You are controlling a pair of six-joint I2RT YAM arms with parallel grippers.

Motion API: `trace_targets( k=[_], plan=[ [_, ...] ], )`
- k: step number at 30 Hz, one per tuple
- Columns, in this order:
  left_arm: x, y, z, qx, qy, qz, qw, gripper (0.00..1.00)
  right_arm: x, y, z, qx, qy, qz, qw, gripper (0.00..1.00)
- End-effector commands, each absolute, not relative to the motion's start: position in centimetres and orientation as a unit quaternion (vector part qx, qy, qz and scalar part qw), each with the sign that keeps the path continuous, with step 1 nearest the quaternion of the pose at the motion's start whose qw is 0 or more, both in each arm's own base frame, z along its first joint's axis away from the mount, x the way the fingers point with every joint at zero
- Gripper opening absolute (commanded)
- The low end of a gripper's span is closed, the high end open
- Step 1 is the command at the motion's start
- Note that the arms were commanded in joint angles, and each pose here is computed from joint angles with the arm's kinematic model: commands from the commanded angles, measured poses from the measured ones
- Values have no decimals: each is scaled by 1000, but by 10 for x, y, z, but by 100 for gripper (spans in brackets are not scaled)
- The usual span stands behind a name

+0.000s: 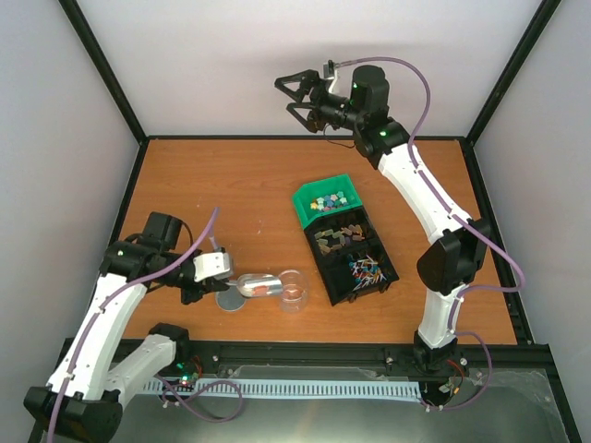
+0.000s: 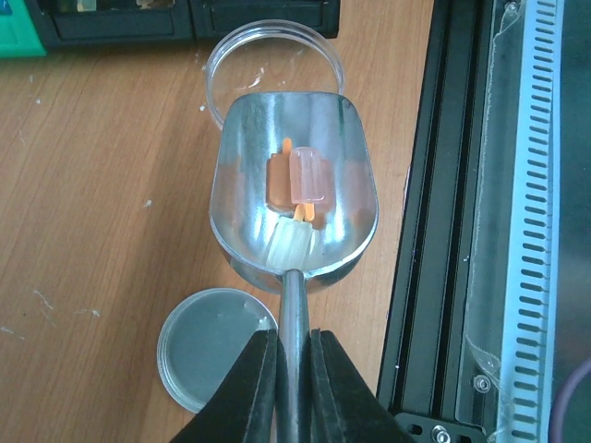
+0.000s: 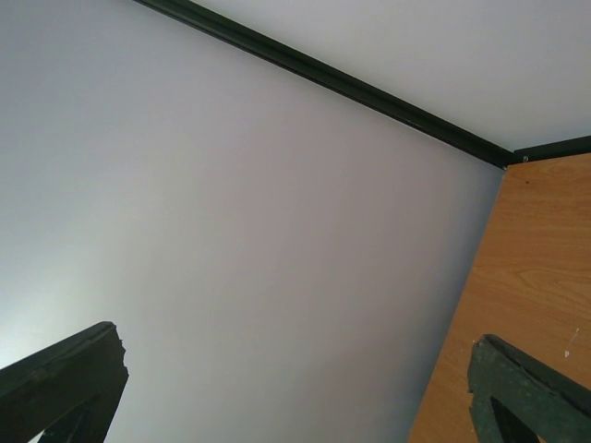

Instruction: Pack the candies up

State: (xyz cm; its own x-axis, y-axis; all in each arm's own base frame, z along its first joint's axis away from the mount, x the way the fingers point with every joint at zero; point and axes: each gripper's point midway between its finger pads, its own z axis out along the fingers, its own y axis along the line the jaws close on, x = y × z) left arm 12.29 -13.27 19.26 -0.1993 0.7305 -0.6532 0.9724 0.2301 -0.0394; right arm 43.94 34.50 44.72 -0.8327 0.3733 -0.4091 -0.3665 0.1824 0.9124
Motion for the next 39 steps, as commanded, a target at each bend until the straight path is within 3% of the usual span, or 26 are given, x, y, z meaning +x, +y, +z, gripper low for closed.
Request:
trace_targets(
  k=[1,39],
  plan=[
    [129,-131,206,584,736,-222,259,1,427,338,474,-9,695,650,307,100],
    [153,-153,220,629,741,-180,154,1,433,316,489,-37,680,654,329,100]
  ],
)
